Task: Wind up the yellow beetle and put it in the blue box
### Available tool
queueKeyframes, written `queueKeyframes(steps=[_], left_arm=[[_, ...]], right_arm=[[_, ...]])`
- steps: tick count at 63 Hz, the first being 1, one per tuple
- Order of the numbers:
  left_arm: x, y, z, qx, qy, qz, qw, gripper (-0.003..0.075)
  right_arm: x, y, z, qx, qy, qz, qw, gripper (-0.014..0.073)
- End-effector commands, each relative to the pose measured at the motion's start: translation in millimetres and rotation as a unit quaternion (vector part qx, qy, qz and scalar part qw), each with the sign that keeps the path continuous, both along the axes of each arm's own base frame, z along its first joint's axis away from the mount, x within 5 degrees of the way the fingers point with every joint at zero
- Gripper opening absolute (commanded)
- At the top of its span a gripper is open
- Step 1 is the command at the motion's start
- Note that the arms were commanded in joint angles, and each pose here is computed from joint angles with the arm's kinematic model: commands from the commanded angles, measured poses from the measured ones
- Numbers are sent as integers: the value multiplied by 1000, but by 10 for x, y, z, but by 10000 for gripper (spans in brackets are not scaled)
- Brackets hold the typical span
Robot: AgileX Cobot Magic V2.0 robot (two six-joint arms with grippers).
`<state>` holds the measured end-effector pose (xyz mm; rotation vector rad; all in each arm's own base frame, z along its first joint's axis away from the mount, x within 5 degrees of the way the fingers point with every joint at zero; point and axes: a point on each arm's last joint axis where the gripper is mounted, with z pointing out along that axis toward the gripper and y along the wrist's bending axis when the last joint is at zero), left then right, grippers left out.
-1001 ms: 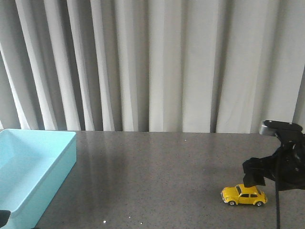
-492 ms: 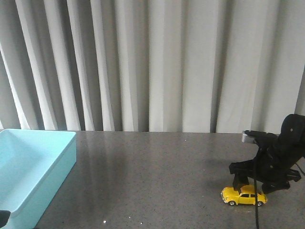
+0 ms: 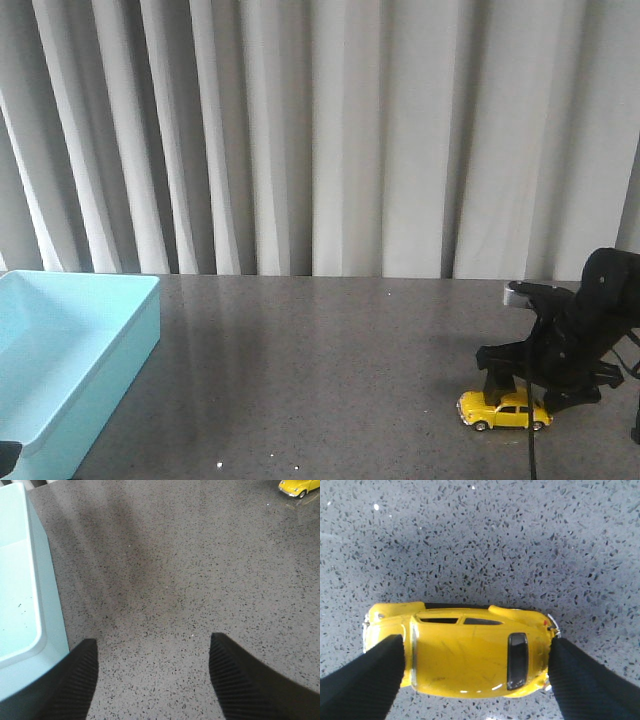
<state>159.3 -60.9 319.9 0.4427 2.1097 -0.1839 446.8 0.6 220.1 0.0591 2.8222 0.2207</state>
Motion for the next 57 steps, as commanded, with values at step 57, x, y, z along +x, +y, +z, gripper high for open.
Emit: queueKeyframes(steps=[57], left_arm=[[7, -18, 123, -12, -21, -3, 1000, 471]], right_arm=[[-202, -1457, 29, -29, -28, -54, 998, 579]])
